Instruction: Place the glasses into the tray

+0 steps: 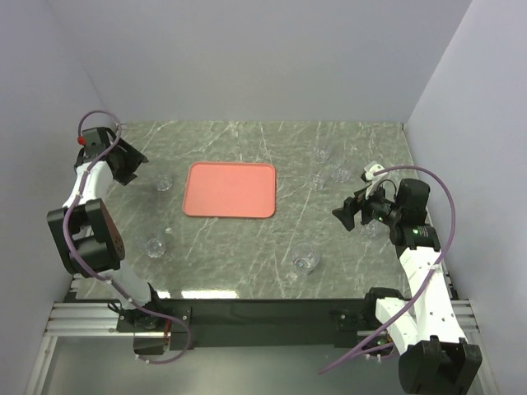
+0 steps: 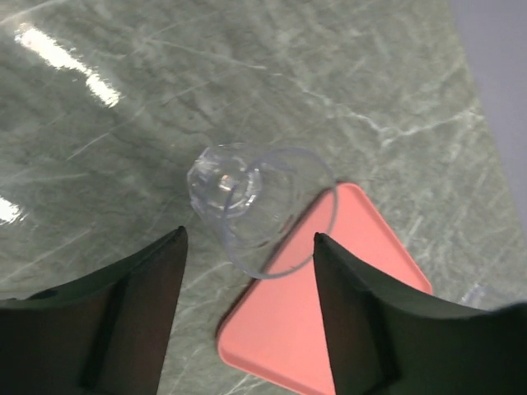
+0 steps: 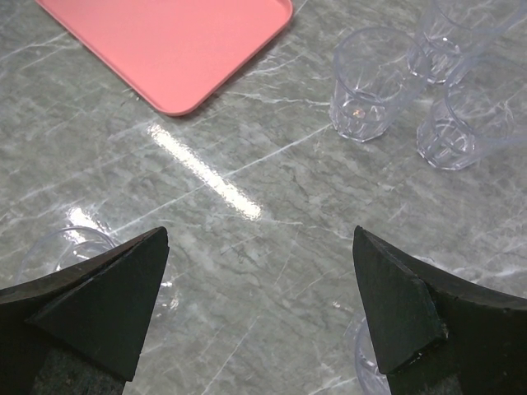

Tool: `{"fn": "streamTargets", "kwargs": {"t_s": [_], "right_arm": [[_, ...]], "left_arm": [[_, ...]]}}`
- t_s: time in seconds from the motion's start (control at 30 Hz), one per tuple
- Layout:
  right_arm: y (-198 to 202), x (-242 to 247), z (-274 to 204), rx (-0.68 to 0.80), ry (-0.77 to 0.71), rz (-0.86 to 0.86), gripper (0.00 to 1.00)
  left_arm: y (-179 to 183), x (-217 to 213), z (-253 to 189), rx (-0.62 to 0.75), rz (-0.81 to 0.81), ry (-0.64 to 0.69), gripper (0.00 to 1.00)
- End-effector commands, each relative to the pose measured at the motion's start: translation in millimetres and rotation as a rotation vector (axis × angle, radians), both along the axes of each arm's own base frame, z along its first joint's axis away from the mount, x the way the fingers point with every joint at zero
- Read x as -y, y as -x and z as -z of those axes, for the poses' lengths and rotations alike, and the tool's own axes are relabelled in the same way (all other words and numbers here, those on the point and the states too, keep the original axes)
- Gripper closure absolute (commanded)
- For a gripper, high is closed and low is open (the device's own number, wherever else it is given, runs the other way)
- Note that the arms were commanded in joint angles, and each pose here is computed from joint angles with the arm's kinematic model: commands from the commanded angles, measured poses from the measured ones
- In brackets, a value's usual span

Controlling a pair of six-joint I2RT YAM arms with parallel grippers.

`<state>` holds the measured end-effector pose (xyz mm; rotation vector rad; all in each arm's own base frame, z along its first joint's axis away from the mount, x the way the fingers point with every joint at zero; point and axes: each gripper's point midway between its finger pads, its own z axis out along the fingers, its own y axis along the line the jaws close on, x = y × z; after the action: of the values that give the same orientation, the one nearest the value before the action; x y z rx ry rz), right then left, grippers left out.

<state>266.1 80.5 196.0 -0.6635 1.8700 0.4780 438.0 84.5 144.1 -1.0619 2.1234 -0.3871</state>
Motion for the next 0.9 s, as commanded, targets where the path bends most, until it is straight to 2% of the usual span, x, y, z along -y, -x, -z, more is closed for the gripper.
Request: {"fn": "streamTargets", "kwargs": {"t_s": [0.0,0.1,0.4,0.63,0.7,0.87], "right_arm": [[-5,0,-18,0.061,0.011,-0.001,0.01],[-6,2,-17,0.055,0.013,0.008,0.01],[-7,4,-15,0.053,0.021,0.02,0.01],[-8,5,-16,0.054,0.025,0.026,0.02],[-8,6,-16,0.056,0.026,0.03,0.02],[-8,7,-17,0.06,0.028,0.034,0.01]], "left_arm": [[-4,-5,-2,-0.061,0.019,-0.075,0.34],[-6,-4,8,-0.103,0.031,-0.107,0.38],[-9,1,32,-0.201,0.06,-0.161,0.63],[-13,5,37,-0.221,0.083,-0.185,0.94],[-14,6,34,-0.217,0.089,-0.196,1.0],[-15,8,5,-0.146,0.098,-0.248,1.0]]}}
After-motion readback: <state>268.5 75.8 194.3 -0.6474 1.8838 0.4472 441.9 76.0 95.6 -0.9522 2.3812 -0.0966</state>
